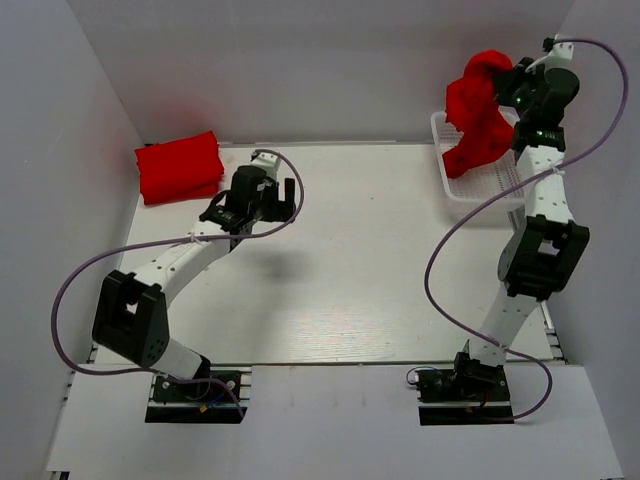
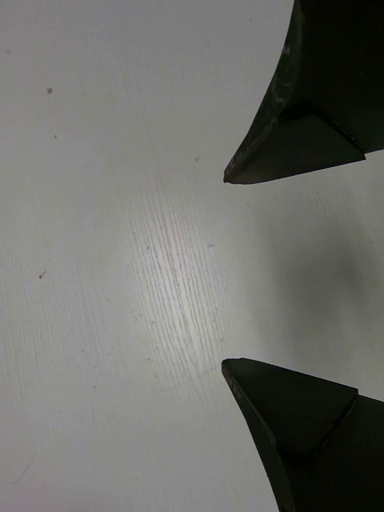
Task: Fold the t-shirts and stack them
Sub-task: Grab crumpled tshirt from bin with the right arm, then move the tshirt to the center of the board
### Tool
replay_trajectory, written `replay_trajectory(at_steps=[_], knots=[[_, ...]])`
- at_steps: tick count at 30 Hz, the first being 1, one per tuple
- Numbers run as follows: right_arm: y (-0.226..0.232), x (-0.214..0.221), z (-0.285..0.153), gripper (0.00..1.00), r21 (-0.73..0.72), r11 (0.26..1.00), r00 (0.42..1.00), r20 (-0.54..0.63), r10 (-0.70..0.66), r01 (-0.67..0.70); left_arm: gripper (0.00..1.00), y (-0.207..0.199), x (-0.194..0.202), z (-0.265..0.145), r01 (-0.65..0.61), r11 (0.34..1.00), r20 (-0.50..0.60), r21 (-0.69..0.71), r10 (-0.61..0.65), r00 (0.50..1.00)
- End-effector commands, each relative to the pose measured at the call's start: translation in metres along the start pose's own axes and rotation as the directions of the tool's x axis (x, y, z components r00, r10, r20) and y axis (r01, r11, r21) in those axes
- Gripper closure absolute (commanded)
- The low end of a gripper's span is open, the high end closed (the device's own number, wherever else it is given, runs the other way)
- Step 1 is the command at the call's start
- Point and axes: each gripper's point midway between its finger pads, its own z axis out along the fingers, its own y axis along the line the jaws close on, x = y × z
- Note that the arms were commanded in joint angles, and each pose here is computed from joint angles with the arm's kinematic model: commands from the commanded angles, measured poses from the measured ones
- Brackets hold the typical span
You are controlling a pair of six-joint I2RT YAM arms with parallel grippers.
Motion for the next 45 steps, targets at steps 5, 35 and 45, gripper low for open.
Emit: replay_trajectory(at_steps=[5,35,45], knots=[[0.089,-0.086,-0.055,1.00,-0.256,0.956,0.984,0.144,-0.106,0.140,0.00,0.026,-0.002,-0.041,0.104,0.986,0.056,-0.127,-0.098,0.994],[0.346,-0.094,-0.145,1.00,-0.919,0.392,0.998,0.061,0.032,0.044,0.00,0.062,-0.005,-0.113,0.191,0.937,0.127,-0.292,-0.160,0.979],[0.335,0.231,-0.180,0.54,-0.741,0.541,0.849,-0.521,-0.089,-0.397,0.00,0.066,0.014,-0.116,0.233,0.916,0.091,-0.327,-0.215,0.972]])
